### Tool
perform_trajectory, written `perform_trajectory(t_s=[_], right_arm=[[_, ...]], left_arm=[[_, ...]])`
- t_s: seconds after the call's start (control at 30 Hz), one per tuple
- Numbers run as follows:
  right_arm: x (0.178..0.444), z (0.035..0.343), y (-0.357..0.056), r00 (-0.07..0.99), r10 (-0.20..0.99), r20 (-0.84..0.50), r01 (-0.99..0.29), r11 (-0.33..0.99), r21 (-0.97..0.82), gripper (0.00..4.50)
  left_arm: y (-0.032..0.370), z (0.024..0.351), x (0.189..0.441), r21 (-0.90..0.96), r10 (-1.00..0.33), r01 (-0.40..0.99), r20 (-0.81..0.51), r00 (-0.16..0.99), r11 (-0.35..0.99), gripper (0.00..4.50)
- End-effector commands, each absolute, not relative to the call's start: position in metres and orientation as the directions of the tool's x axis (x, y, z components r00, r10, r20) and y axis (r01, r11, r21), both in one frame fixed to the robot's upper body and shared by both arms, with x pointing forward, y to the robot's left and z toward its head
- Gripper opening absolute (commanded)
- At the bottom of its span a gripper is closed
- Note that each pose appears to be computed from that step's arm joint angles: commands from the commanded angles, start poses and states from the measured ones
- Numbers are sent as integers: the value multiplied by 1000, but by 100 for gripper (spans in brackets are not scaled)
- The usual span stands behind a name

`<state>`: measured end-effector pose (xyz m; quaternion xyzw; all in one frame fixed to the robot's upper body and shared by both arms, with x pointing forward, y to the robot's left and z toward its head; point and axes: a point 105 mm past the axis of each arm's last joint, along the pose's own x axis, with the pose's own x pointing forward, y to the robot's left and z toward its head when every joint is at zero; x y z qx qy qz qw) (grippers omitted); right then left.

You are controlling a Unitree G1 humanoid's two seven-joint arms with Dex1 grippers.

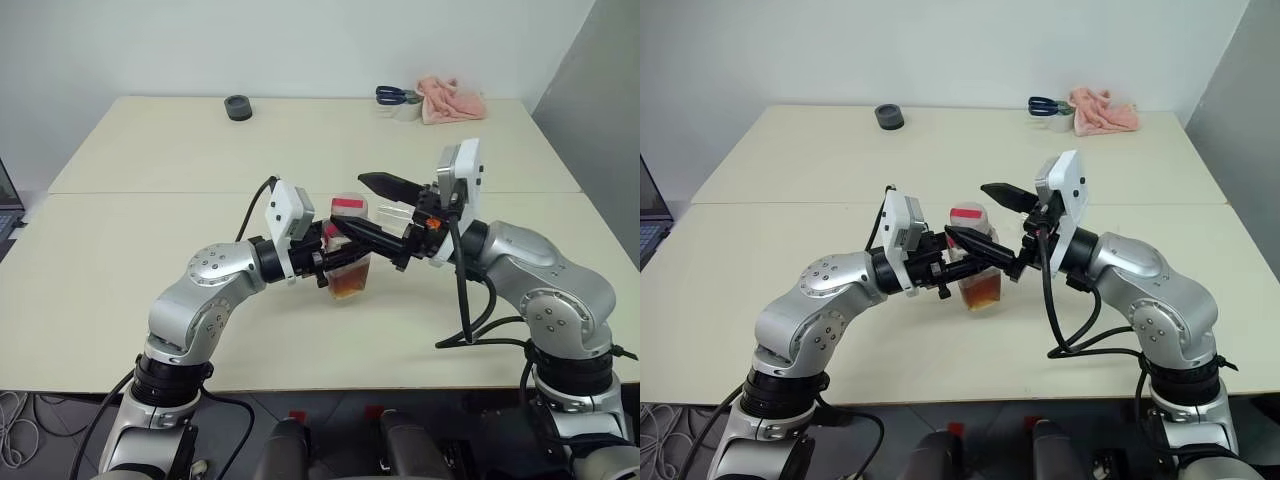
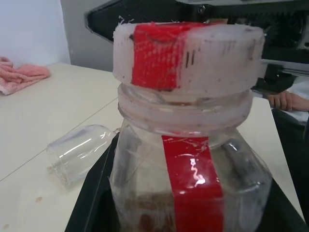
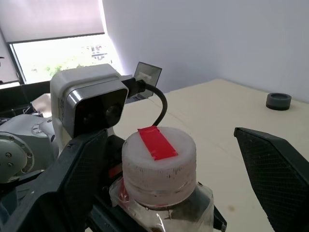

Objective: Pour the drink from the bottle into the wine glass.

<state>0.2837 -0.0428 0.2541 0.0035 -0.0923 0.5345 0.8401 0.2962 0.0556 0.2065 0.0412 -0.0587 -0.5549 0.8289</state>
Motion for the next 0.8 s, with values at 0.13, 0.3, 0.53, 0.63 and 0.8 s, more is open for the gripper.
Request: perform_trajectory(t_s=[0.13, 0.3, 0.53, 0.63, 0.8], right_arm=[[281, 261, -45, 403, 898, 176, -891, 429, -148, 446], [282, 260, -52, 423, 890, 169, -882, 447, -150, 446], [278, 262, -57, 433, 884, 176, -877, 458, -145, 446], [276, 262, -57, 429, 886, 176, -880, 454, -140, 446], [272, 262, -57, 415, 893, 174, -888, 439, -133, 446]], left_arm=[[55, 221, 294, 179, -925, 907, 94, 369, 380, 185], [55, 222, 295, 180, -925, 908, 94, 367, 379, 185], [53, 222, 296, 183, -928, 910, 95, 361, 373, 185], [53, 222, 295, 182, -929, 911, 95, 358, 370, 185], [53, 221, 295, 183, -929, 911, 94, 358, 369, 185]])
